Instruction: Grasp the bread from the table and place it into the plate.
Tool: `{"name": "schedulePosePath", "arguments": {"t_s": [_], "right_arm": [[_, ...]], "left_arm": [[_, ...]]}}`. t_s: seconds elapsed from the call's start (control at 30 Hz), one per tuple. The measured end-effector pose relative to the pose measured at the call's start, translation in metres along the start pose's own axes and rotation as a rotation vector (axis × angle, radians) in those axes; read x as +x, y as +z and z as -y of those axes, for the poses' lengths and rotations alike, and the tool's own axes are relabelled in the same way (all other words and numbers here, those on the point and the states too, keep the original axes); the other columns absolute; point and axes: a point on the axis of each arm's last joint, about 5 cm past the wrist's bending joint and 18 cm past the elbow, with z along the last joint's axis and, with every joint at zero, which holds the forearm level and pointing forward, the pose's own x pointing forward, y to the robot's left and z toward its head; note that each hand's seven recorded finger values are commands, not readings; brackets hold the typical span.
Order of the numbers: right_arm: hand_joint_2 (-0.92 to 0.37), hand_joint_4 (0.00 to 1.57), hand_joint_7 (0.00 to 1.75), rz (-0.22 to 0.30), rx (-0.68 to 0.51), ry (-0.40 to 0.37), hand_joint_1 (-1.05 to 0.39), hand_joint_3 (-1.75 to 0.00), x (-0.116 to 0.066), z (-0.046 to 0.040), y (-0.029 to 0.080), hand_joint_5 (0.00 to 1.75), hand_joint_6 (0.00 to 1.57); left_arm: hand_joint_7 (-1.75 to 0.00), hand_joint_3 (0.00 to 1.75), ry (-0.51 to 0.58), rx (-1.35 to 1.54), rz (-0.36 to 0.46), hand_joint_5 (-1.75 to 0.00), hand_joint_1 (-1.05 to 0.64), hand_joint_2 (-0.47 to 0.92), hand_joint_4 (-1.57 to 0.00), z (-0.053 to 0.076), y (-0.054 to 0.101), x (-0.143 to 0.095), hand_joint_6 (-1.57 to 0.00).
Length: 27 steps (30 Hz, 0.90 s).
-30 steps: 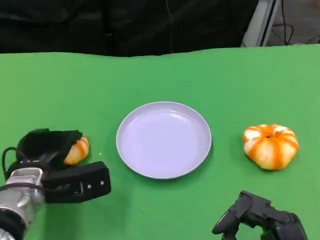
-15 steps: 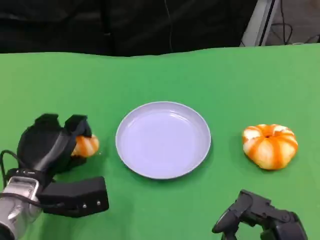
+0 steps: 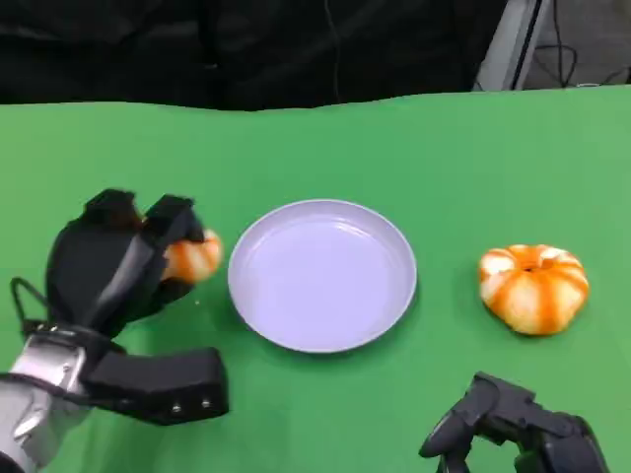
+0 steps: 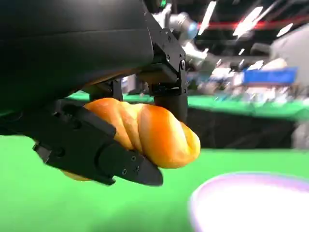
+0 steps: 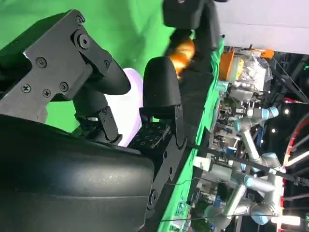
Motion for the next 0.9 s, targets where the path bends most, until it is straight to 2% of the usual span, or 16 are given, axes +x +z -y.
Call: {"name": "schedulePosePath", "arguments": {"t_s": [0.1,0.2,0.47,0.73,0.87,0.9], "right_arm": [[-0.32,0.81,1.33,0.0,0.0,0.001,0.0,-1.43,0.0,-0.0002,0.0,1.64,0.85],[-0.31,0.81,1.33,-0.003,0.0,0.001,0.0,-1.44,-0.001,-0.0003,0.0,1.63,0.85],[-0.32,0.8,1.32,-0.008,0.002,0.001,0.02,-1.44,-0.002,-0.0006,0.0,1.64,0.84],[-0.32,0.8,1.31,-0.007,0.001,0.002,0.01,-1.44,-0.002,-0.0004,0.0,1.63,0.84],[-0.32,0.8,1.31,-0.007,0.002,0.002,0.01,-1.44,-0.002,-0.0004,0.0,1.63,0.85],[-0.32,0.8,1.31,-0.007,0.001,0.002,0.01,-1.44,-0.002,-0.0004,0.0,1.63,0.85]], "left_arm": [[-1.75,1.37,0.047,-0.081,0.062,-1.75,-0.15,0.32,-0.94,-0.006,0.02,0.014,-0.72],[-1.75,1.42,0.052,-0.16,0.094,-1.75,-0.14,0.3,-0.94,-0.005,0.039,0.024,-0.73],[-1.75,1.42,0.021,-0.258,0.134,-1.75,-0.15,0.29,-0.94,0.0,0.067,0.042,-0.74],[-1.75,1.29,-0.113,-0.284,0.108,-1.75,-0.16,0.36,-0.9,0.019,0.082,0.047,-0.71],[-1.75,1.28,-0.133,-0.281,0.105,-1.75,-0.16,0.36,-0.9,0.021,0.083,0.047,-0.71],[-1.64,1.23,-0.134,-0.281,0.104,-1.71,-0.17,0.38,-0.86,0.021,0.083,0.047,-0.7]]}}
